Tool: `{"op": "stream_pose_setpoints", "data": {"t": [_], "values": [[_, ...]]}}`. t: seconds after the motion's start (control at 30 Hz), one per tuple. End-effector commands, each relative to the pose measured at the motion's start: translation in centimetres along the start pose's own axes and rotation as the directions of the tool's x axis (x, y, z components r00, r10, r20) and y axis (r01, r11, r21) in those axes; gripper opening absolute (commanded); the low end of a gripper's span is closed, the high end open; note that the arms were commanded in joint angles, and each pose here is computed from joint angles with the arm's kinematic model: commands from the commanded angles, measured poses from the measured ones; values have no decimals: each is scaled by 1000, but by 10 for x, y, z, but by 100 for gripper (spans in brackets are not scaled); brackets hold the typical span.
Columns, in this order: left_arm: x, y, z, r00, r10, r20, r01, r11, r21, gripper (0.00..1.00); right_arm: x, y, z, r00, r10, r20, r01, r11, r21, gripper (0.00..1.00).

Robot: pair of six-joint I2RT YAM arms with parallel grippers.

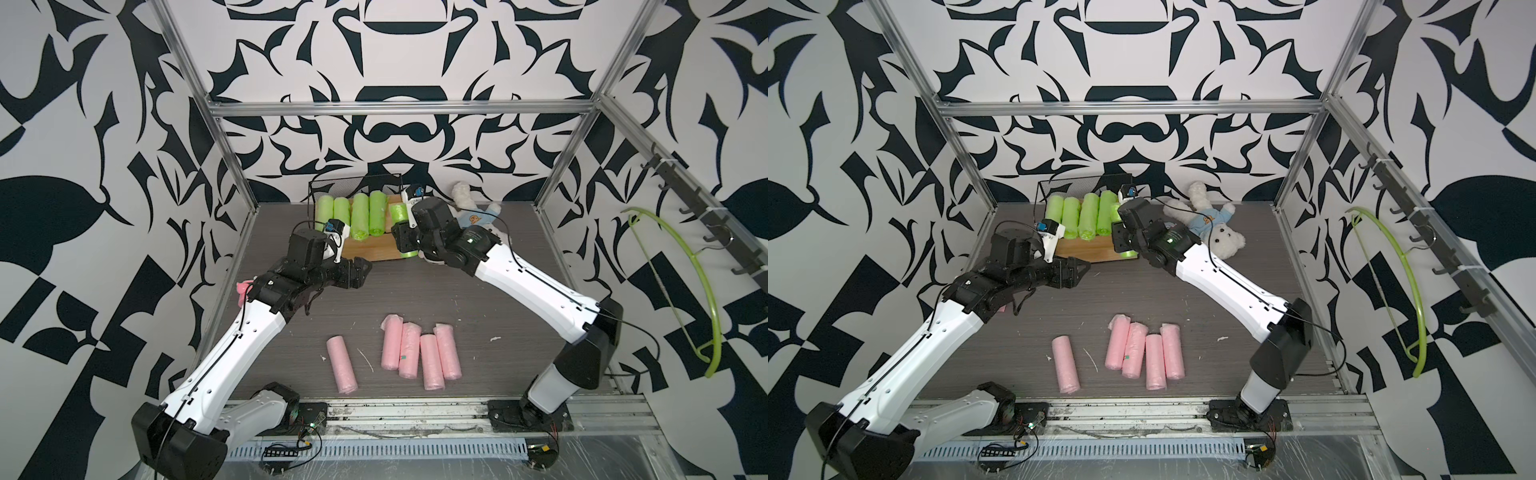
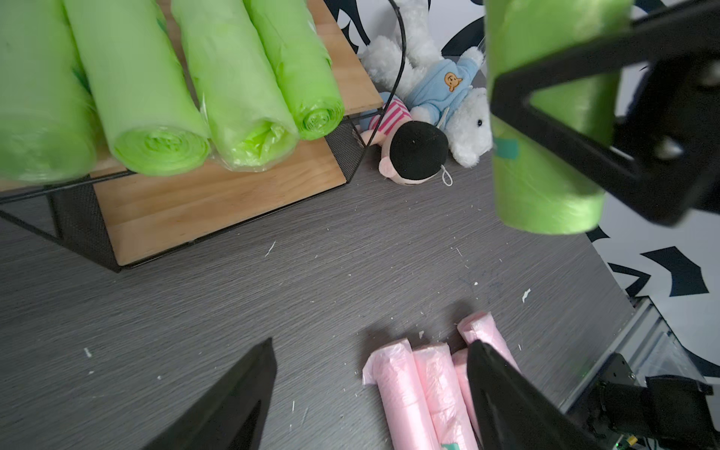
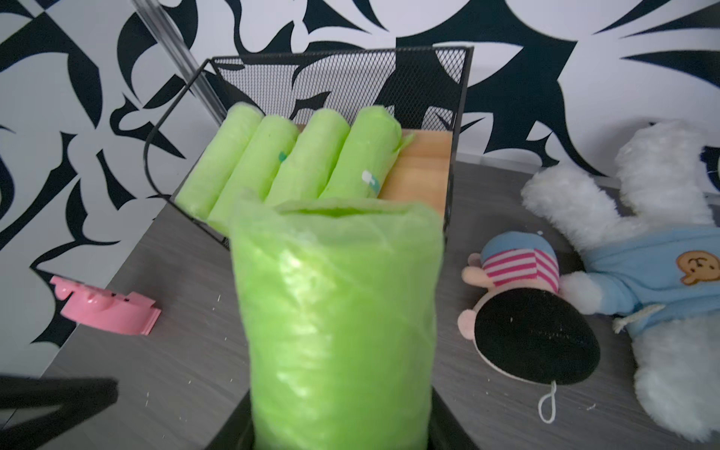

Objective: Sort the rolls of trash bags by color and place them on the shelf
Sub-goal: Place the roll of trash bags on the shelf.

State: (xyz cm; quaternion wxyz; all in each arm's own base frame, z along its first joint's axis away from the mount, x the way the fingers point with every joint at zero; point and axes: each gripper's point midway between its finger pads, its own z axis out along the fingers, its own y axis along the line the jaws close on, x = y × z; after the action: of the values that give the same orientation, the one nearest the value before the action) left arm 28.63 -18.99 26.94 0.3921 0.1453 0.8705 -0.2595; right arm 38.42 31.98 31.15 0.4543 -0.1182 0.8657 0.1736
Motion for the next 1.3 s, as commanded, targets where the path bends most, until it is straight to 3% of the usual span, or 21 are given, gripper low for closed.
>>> {"op": "stream_pose_setpoints", "data": {"t": [0.0,0.33,0.73,1.27], "values": [[-9,-3,-14,1000,8,25,-8,1000,-9,84,-51,-6,-6,991,15,135,-23,998,59,48],[-14,-5,-18,999,2,43,-2,1000,0,84,-78,-27,41,984,76,161,-97,987,132,48],[-17,-8,-23,998,3,56,-4,1000,6,84,-75,-27,88,983,98,158,-123,979,160,49],[-15,-9,-26,998,3,65,-4,1000,13,84,-76,-35,108,981,109,160,-140,970,196,60]]}}
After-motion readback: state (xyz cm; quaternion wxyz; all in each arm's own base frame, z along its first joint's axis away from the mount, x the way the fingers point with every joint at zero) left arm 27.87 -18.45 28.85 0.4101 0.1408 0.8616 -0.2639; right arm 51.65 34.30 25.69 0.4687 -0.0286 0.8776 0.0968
